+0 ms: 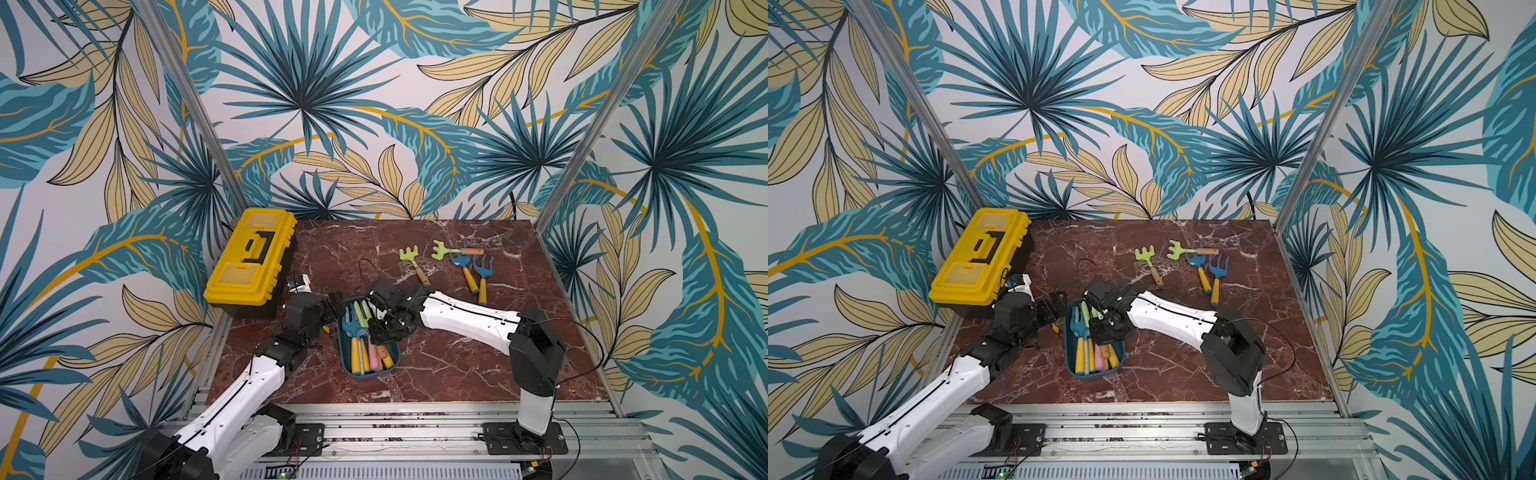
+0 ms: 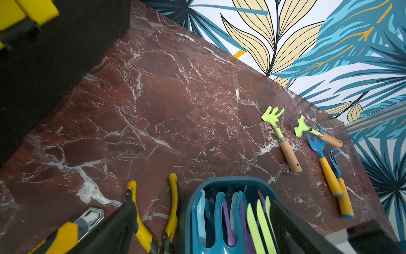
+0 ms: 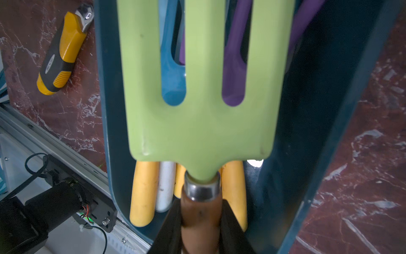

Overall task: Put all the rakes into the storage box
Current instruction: Place the rake in the storage box, then pick up the rake at the center of the board.

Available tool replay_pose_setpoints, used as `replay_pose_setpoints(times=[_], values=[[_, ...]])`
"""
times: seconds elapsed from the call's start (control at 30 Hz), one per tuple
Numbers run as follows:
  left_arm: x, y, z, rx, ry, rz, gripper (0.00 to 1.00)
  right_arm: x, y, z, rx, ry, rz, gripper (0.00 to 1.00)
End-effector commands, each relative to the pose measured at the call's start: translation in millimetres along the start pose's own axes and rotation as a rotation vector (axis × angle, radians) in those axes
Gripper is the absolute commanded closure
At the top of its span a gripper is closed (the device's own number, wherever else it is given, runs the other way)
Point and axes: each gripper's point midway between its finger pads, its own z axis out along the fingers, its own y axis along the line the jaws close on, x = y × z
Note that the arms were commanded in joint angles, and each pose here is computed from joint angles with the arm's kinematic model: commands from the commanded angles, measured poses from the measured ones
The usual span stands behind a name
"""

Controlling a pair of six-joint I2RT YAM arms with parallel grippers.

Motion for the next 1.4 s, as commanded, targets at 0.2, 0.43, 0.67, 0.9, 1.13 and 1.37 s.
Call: replay_pose_setpoints(times=[0.2, 0.43, 0.67, 0.9, 1.13, 1.37], values=[[2.0, 0.3, -5.8, 0.035, -0.011, -0.004, 0.0, 1.9, -4.2, 12.3, 0.065, -0.011, 0.005, 0.61], [3.6, -11.3, -6.4, 0.098, 0.005, 0.002, 0.0, -14.9, -8.0, -23.1, 0.079, -0.112, -0.022, 0.4], [4.7, -28.1, -8.8, 0.171, 0.044, 0.021, 0.0, -45.1, -46.6, -72.8, 0.105, -0.236, 0.0, 0.3], [1.2, -44.0, -2.0, 0.224, 0.065, -0.015, 0.0, -89.1, -109.2, -101.3, 0.154, -0.309, 0.061, 0.21], [-2.2, -69.0, 20.8, 0.256, 0.156, -0.04, 0.0, -125.1, -161.3, -89.2, 0.203, -0.289, 0.12, 0.15], [1.2, -57.9, 36.0, 0.197, 0.151, 0.025, 0.0, -166.2, -197.5, -58.0, 0.243, -0.236, 0.115, 0.15]])
